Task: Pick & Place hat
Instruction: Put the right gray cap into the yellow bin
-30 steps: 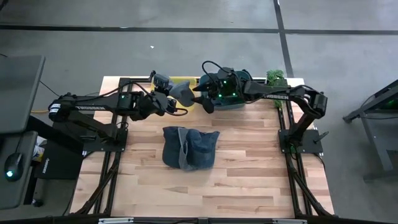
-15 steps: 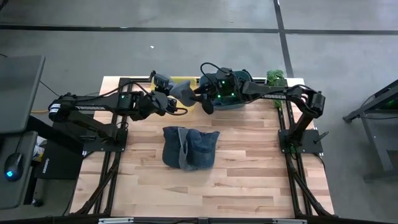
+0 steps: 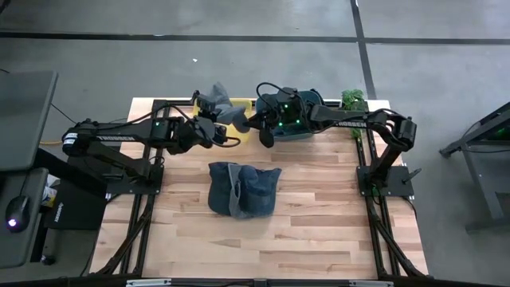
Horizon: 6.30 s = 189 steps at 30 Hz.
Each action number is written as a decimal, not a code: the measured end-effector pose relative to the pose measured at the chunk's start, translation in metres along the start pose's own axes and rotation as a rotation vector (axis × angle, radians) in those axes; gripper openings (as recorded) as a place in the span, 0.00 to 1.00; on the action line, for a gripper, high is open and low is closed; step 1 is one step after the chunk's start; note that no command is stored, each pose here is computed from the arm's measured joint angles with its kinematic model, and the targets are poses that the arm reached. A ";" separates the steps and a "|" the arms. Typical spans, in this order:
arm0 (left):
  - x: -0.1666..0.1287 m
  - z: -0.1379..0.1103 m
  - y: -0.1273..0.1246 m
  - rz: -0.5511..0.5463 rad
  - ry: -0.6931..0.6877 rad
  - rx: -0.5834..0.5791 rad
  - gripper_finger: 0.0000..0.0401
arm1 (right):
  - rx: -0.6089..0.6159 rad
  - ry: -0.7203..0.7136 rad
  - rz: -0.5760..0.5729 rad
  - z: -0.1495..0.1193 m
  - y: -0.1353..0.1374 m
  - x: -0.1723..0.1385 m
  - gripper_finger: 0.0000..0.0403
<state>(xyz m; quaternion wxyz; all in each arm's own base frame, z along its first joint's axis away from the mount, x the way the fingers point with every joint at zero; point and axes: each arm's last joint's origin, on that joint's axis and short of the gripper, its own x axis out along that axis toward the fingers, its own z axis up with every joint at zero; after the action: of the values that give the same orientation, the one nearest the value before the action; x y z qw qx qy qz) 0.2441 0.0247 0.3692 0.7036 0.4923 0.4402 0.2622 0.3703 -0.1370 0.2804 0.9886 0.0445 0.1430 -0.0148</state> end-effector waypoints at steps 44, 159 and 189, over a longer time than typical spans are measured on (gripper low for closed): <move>-0.019 -0.073 0.027 -0.390 -0.136 -1.897 0.59 | -0.591 0.323 -0.561 0.021 0.054 -0.046 0.01; 0.146 -0.138 0.004 -0.957 -0.586 -1.778 0.02 | -0.061 0.646 -0.645 -0.002 0.070 -0.118 0.55; 0.148 -0.140 -0.003 -0.939 -0.526 -1.746 0.02 | 0.259 0.408 -0.463 -0.072 0.082 -0.163 0.55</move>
<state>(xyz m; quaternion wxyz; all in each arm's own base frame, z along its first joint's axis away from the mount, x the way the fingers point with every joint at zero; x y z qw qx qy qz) 0.1915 0.2073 0.2951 0.9223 -0.3717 0.0760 0.0731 0.1973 -0.0456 0.2649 0.8960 0.1383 0.3415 -0.2480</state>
